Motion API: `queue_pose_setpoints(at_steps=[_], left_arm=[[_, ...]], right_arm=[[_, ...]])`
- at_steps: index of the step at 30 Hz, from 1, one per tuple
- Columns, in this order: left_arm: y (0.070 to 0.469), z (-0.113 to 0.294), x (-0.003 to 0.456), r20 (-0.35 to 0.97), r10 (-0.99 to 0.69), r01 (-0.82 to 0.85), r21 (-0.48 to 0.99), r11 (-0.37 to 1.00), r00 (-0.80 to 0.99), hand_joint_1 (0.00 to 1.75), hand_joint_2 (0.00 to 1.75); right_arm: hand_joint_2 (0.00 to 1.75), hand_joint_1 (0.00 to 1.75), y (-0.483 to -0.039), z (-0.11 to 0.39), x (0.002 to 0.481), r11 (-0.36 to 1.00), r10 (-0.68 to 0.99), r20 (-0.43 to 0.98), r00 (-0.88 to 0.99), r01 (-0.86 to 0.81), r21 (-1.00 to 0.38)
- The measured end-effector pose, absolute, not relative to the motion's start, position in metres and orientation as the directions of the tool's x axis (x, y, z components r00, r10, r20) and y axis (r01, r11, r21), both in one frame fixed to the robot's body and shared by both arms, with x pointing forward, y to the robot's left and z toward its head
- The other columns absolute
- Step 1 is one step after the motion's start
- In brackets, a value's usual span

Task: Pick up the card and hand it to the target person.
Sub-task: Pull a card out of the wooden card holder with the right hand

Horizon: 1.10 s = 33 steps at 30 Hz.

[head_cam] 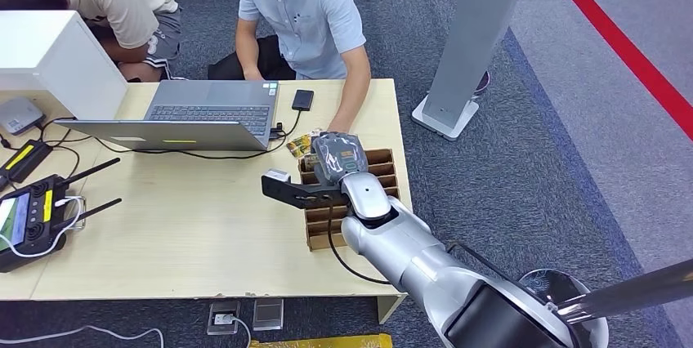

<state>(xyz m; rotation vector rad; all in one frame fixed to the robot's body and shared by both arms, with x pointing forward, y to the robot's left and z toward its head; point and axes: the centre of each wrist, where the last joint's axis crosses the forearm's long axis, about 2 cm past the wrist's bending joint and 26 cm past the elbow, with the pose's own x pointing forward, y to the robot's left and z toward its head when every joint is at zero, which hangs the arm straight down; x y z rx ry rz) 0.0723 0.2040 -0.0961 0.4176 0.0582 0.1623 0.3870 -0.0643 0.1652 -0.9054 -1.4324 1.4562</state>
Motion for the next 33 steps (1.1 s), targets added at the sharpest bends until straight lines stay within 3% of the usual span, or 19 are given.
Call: queue_pose_setpoints(at_steps=[15, 20, 33], left_arm=[[0.204, -0.096, 0.072, -0.020, 0.159, -0.137, 0.409, 0.902, 0.987, 0.00, 0.00], [0.204, -0.096, 0.072, -0.019, 0.154, -0.133, 0.408, 0.903, 0.988, 0.00, 0.00], [0.204, -0.096, 0.072, -0.018, 0.166, -0.145, 0.406, 0.903, 0.986, 0.00, 0.00]], right_arm=[[1.75, 1.35, -0.067, 0.166, 0.388, 0.069, 0.931, 0.085, -0.355, -0.056, -0.996], [1.75, 1.75, -0.067, 0.167, 0.389, 0.076, 0.928, 0.088, -0.361, -0.046, -0.996], [1.75, 1.75, -0.064, 0.186, 0.395, 0.191, 0.900, 0.155, -0.408, 0.048, -0.980]])
